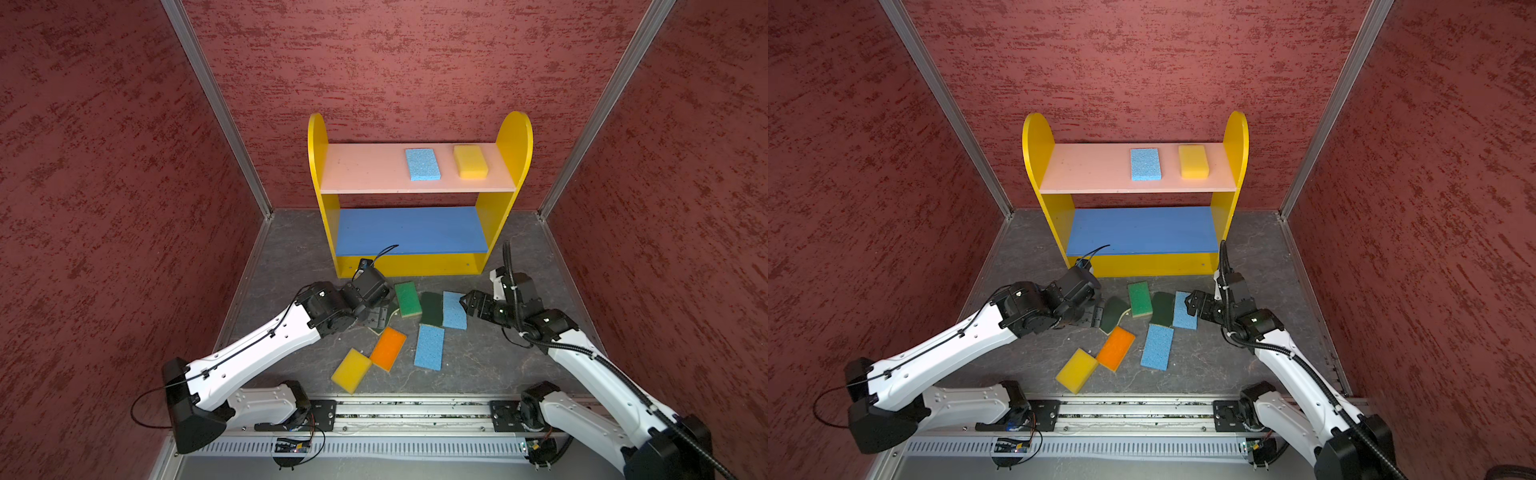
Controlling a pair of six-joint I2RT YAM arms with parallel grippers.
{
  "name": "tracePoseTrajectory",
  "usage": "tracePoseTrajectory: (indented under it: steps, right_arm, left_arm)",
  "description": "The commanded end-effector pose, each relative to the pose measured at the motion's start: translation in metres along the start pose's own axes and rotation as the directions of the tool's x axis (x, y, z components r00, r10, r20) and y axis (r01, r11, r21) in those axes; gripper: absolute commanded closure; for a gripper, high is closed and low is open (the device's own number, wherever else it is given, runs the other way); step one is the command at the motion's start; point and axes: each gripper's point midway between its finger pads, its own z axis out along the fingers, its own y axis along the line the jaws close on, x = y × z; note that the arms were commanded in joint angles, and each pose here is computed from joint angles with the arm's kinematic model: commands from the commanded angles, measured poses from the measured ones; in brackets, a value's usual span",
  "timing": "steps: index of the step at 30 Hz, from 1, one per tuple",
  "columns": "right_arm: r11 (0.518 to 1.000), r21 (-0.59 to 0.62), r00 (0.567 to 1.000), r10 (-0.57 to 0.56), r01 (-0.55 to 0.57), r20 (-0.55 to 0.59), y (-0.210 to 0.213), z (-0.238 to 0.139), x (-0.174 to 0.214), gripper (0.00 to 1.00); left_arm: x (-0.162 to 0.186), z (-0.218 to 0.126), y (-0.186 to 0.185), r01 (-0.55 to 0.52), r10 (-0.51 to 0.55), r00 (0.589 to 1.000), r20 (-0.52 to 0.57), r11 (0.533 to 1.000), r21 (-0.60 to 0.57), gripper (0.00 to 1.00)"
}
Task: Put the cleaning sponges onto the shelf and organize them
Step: 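Open the left gripper and withdraw it down toward the table sponges, then lower the left gripper and close it on the orange sponge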
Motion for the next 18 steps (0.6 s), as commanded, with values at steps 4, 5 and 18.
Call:
tracePoseTrajectory:
  steps: [4,5,18]
  right_arm:
    - [0.999,0.043,0.999,0.020,-0.021,0.028,-0.006,-0.006,-0.006,0.01]
    - [0.999,0.045,0.999,0.020,-0.022,0.028,-0.007,-0.006,-0.006,0.01]
    - [0.998,0.049,0.999,0.034,-0.035,0.012,-0.010,0.001,-0.002,0.01]
  left_arm:
    - [0.033,0.025,-0.035,-0.041,0.049,0.995,-0.088,0.995,0.088,0.13]
    - [0.038,0.028,-0.038,-0.044,0.053,0.993,-0.104,0.995,0.093,0.13]
    - [0.089,0.069,-0.065,-0.081,0.122,0.964,-0.237,0.981,0.174,0.10]
